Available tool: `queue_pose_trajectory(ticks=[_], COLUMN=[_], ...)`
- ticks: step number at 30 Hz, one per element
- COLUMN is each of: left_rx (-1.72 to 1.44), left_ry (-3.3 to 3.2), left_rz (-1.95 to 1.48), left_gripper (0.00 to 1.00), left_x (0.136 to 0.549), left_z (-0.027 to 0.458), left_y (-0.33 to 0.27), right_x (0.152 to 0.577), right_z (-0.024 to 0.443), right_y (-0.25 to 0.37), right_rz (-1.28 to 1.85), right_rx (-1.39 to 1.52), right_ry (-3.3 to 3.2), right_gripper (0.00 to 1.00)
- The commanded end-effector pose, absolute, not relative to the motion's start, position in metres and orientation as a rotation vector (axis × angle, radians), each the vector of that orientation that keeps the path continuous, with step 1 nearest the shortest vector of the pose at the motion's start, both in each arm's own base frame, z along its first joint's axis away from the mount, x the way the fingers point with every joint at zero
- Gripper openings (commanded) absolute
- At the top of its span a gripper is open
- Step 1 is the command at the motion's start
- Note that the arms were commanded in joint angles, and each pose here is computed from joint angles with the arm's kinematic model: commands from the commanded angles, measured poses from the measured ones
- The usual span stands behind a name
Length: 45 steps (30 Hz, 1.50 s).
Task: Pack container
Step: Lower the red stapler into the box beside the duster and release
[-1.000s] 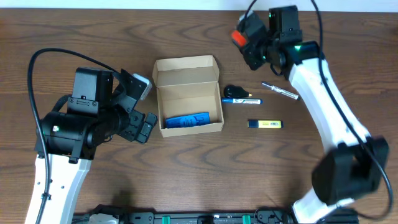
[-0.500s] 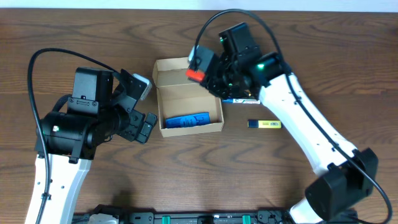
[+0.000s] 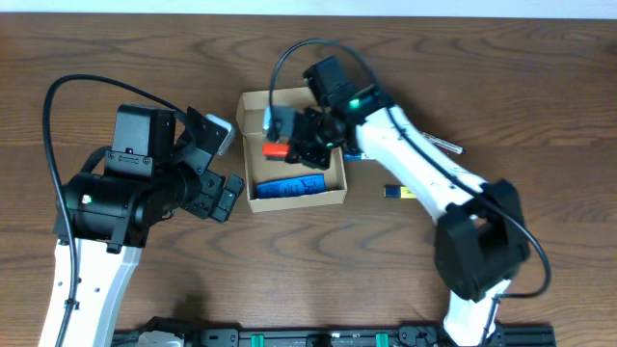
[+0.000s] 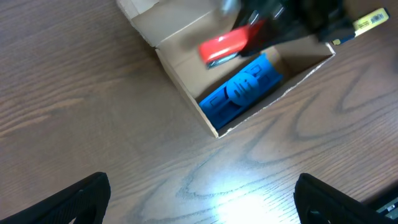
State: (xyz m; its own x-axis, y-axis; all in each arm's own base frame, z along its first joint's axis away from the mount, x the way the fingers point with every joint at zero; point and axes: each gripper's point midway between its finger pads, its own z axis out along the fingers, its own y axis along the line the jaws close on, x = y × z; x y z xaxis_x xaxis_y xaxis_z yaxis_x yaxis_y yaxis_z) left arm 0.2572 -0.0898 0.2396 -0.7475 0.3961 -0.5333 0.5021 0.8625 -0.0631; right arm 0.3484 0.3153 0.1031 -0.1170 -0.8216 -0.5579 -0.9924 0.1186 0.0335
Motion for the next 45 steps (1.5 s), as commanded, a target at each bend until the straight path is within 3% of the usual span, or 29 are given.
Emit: queue_pose_trajectory(ticks=[1,19,20,22,25,30,36,45], left_rx=[0.666,0.666,0.666,0.666,0.666,0.666,0.666,0.666], left_ry=[2.505,2.505,2.505,2.505,2.505,2.505,2.505,2.505], left_rz=[-0.277,-0.277,-0.277,-0.277,-0.277,-0.277,-0.277,-0.277], left_gripper=[0.95,0.95,0.95,0.95,0.95,0.95,0.95,0.95], left_x=[0.258,0.258,0.258,0.258,0.258,0.258,0.258,0.258], left_z=[0.243,0.243,0.243,0.243,0.243,0.243,0.243,0.243], left_y=[-0.09,-0.09,-0.09,-0.09,-0.09,-0.09,-0.09,-0.09], right_x=[0.341,0.375,0.375,0.376,0.376,0.374,0.366,0.36], right_z=[0.085,0.052,0.052,0.052,0.053,0.054,0.095,0.206], right_y=[0.331,0.343,0.343,0.343,0.343,0.342,0.337,0.301], right_rz=[0.593,0.447,0.446,0.446,0.445,0.458,0.472,0.398], right_rx=[-1.847,-1.854,-1.854,-1.852,-1.847,-1.827,-1.752,-1.569], right_ry=[1.928,1.849,1.848,1.846,1.848,1.882,1.92,1.871], right_gripper=[0.21,0.22,0.25,0.41,0.5,0.52,0.48,0.46])
